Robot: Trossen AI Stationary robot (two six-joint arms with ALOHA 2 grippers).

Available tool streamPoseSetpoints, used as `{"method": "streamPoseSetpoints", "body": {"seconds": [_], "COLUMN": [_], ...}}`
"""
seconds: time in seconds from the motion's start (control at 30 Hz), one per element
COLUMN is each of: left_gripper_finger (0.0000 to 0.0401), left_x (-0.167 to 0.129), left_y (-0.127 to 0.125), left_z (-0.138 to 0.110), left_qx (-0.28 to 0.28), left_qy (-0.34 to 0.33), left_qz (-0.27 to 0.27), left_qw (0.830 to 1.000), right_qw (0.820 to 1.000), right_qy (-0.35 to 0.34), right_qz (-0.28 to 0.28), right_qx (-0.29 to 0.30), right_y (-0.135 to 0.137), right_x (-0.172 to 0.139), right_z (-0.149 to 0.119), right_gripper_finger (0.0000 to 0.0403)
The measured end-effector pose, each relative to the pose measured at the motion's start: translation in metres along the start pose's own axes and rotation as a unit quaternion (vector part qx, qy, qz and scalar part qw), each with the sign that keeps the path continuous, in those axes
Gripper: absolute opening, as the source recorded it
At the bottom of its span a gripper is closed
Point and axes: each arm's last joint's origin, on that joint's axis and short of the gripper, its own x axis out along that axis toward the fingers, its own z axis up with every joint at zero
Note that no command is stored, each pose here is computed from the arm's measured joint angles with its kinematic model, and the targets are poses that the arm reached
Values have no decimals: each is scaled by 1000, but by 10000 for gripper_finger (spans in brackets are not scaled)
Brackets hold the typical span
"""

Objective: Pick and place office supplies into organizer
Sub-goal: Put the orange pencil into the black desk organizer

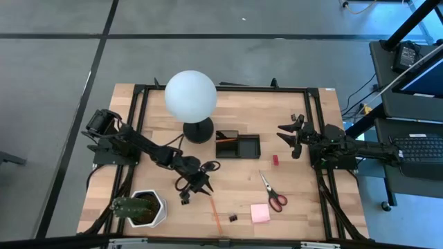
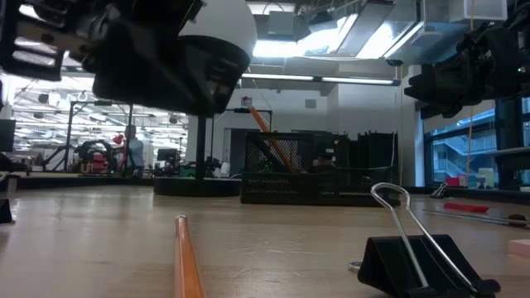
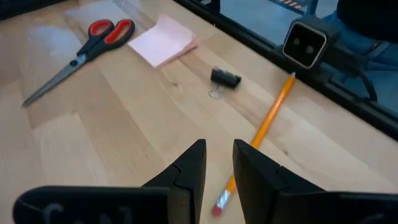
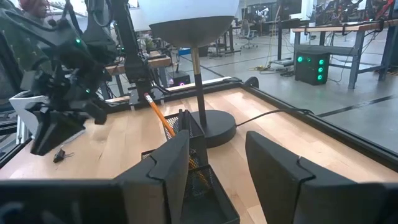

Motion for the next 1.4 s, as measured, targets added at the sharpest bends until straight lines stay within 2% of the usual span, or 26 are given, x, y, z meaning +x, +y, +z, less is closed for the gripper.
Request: {"method": "streamPoseSetpoints", "body": {"seconds": [0.13,0.3,0.5,0.6,0.87,0.97,1.07,1.4], "left_gripper_finger": [75,75,75,75,75,74,73,43], "left_x": [-1,3,17,25,40,41,42,43], "left_y": [-3,-4,-4,-1,12,14,15,16], "left_z": [-9,-17,-23,-30,-56,-62,-65,-67], "left_qx": [0,45,96,100,78,70,58,71], "left_qy": [12,25,-26,-45,-36,-41,-43,-39], "left_qz": [-4,-14,-68,-77,-67,-99,-116,-101], "left_qw": [1000,999,993,991,994,992,991,992], "right_qw": [1000,1000,1000,1000,1000,1000,1000,1000], "right_qy": [0,0,0,0,0,0,0,0], "right_qz": [0,0,0,0,0,0,0,0], "right_qx": [0,1,1,1,0,0,0,-2], "right_y": [0,0,0,0,0,0,0,0], "right_x": [0,0,0,0,0,0,0,0], "right_z": [0,0,0,0,0,0,0,0], "right_gripper_finger": [162,162,162,162,162,162,162,162]}}
